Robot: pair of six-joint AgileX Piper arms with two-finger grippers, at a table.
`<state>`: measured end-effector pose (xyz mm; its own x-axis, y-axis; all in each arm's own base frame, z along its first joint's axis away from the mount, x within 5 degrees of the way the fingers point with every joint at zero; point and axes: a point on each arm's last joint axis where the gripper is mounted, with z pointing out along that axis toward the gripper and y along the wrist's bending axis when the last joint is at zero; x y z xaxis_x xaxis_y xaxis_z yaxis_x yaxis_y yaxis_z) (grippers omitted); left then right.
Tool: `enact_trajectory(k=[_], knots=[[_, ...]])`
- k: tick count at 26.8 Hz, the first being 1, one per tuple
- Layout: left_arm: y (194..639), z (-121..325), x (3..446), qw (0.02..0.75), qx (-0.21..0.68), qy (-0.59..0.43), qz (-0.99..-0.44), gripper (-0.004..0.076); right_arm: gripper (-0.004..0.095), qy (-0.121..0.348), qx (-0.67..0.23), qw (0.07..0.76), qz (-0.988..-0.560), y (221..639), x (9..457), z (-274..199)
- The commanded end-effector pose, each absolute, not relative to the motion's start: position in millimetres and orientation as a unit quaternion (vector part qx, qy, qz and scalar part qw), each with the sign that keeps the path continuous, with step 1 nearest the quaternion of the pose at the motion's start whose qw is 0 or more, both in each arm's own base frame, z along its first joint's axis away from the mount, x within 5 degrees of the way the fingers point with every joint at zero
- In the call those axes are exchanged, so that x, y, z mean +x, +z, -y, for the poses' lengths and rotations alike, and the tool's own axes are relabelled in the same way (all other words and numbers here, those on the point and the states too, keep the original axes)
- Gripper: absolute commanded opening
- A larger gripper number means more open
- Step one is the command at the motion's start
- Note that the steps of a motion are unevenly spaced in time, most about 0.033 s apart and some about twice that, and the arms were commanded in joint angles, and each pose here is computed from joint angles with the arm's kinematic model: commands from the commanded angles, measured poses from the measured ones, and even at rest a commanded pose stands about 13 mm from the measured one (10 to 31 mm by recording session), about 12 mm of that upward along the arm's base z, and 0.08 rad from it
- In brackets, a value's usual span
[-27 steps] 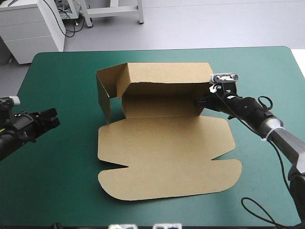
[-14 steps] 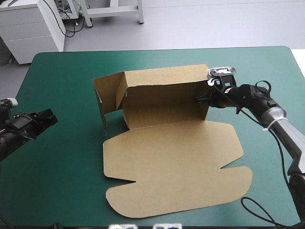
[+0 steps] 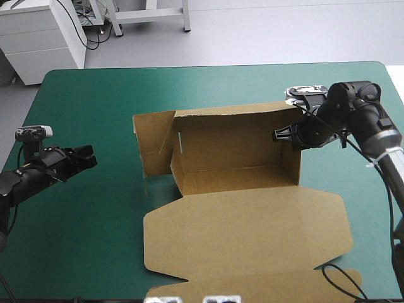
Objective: Fold the box
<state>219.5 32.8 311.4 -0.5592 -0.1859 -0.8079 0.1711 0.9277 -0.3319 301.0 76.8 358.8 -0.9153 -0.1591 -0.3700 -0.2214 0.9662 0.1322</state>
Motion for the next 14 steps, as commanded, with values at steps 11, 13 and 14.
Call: enact_trajectory(k=[11,13,14], knots=[[326,-31,221,0.498,-0.019,-0.200,-0.844,0.0008,-0.0017,0.105,-0.070,0.150,-0.981,345,248,-70],[326,-31,221,0.498,-0.019,-0.201,-0.843,0.0008,-0.0017,0.105,-0.070,0.166,-0.978,343,255,-71],[326,-31,221,0.498,-0.019,-0.201,-0.843,0.0008,-0.0017,0.106,-0.073,0.180,-0.975,343,259,-71]])
